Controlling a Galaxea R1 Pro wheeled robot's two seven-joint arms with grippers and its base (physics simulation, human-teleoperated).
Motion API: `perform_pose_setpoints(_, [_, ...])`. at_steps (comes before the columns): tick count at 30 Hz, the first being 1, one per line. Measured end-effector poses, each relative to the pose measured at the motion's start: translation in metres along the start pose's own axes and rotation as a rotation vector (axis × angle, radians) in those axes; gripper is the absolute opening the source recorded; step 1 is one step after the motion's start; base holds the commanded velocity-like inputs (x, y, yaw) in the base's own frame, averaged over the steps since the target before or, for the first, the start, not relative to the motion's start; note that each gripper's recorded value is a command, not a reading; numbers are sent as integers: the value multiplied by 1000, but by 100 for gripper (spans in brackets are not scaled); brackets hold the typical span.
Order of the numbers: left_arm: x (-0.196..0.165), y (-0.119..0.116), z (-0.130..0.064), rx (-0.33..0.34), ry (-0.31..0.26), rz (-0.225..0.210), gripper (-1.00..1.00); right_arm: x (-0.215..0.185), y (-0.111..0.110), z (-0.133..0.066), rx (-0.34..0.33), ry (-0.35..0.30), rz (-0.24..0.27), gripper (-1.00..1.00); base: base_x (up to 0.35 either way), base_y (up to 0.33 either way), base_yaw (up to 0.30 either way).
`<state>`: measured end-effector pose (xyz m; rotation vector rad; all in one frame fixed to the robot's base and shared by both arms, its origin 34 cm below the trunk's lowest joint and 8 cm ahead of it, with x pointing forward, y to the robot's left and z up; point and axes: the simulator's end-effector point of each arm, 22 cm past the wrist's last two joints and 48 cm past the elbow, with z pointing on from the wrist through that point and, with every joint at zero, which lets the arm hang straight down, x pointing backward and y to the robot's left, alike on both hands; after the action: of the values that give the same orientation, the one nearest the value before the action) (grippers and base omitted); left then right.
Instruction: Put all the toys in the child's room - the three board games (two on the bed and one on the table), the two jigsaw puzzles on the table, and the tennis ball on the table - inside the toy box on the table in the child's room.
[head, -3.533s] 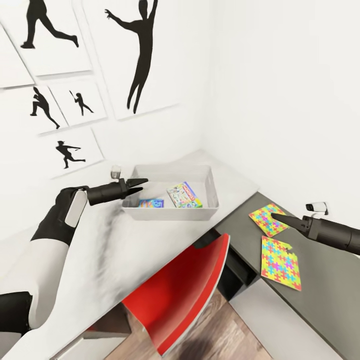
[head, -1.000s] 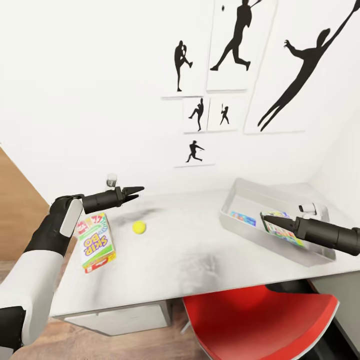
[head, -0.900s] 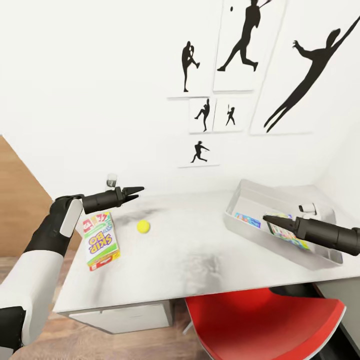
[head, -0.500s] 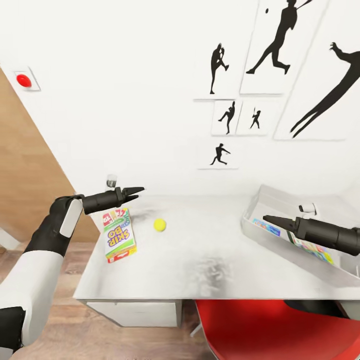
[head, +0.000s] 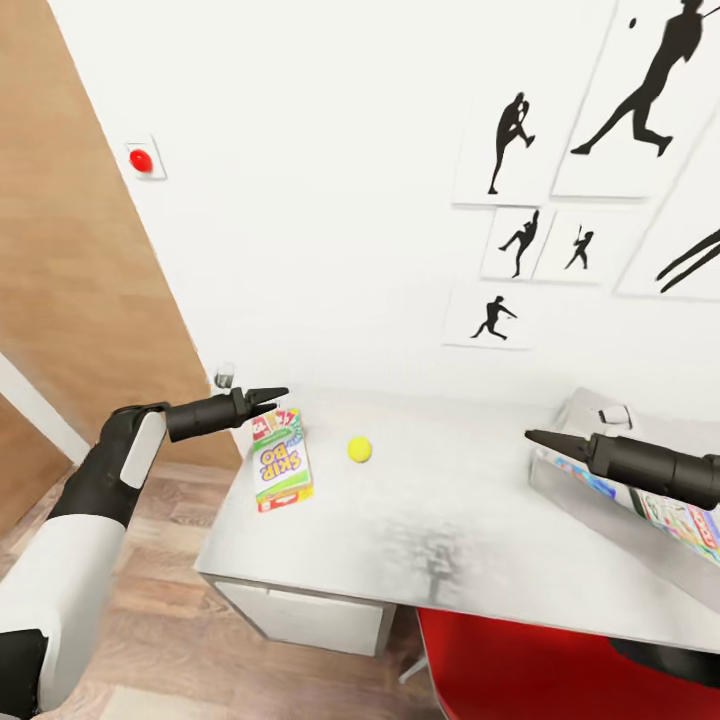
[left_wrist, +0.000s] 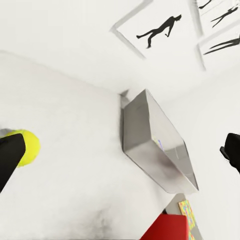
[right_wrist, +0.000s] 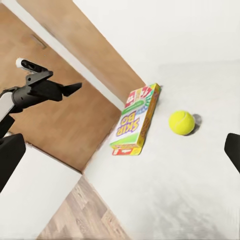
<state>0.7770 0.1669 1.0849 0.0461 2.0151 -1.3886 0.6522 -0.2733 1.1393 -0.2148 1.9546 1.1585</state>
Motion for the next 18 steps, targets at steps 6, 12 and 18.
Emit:
perform_pose_setpoints(6, [14,8,-2,-8,9,-21,100,-1,-1,0,6,-2,-2,100,0,0,282])
perform_pose_setpoints(12, [31,16,-3,-18,20,-44,100,-2,0,-1,9,-3,-3,100,0,0,283])
perform_pose_setpoints(18, [50,26,-5,-28,30,-71,100,-2,0,-1,11,-5,-4,100,0,0,283])
